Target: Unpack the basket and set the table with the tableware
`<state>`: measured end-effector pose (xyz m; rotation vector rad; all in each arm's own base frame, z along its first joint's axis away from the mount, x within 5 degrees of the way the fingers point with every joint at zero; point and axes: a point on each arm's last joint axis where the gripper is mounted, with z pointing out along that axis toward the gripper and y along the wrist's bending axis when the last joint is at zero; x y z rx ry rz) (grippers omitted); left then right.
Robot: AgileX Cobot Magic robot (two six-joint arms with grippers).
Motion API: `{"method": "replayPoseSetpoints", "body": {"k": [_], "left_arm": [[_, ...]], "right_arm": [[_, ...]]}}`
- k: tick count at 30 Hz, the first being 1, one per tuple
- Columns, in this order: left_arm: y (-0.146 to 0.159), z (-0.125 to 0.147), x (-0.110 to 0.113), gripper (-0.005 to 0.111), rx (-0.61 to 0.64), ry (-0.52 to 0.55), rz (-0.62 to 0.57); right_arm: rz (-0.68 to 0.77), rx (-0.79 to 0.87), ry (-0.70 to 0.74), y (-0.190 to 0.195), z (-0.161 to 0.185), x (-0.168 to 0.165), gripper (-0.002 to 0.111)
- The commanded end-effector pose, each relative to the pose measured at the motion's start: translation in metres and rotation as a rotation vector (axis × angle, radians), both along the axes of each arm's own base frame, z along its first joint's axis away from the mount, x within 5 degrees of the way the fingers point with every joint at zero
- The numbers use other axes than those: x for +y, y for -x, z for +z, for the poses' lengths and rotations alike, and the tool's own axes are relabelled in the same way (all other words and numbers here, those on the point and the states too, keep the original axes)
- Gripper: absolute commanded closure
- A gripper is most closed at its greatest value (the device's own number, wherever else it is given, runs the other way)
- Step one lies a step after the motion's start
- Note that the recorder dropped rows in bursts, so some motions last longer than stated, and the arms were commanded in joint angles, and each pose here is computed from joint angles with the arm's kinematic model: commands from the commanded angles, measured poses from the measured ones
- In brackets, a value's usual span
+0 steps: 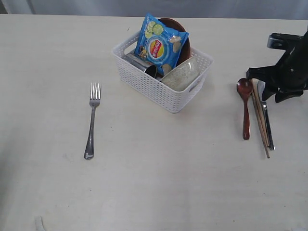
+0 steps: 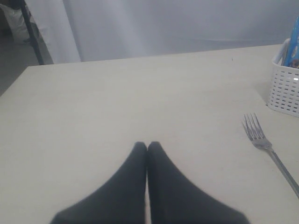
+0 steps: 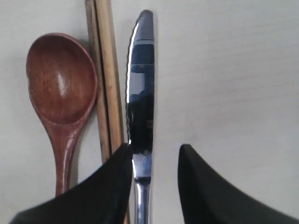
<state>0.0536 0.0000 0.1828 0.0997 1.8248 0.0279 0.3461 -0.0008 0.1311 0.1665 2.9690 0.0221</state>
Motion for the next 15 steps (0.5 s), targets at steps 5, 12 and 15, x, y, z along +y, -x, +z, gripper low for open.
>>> {"method": "replayPoseSetpoints", "body": {"k": [5,12,15], "left_arm": [[0.000,0.000,0.000,0.107,-0.002,0.001,-0.005],[0.000,0.000,0.000,0.107,-0.002,0.001,-0.005],[0.000,0.000,0.000,0.107,-0.002,0.001,-0.005]], "right_arm": [[0.001,0.054,0.006,0.007,0.001,-0.001,0.075],[0.001,0.065,0.006,0.025,-0.020,-0.001,0.075],[0.001,0.056,0.006,0.030,-0.025,-0.001,0.075]]}}
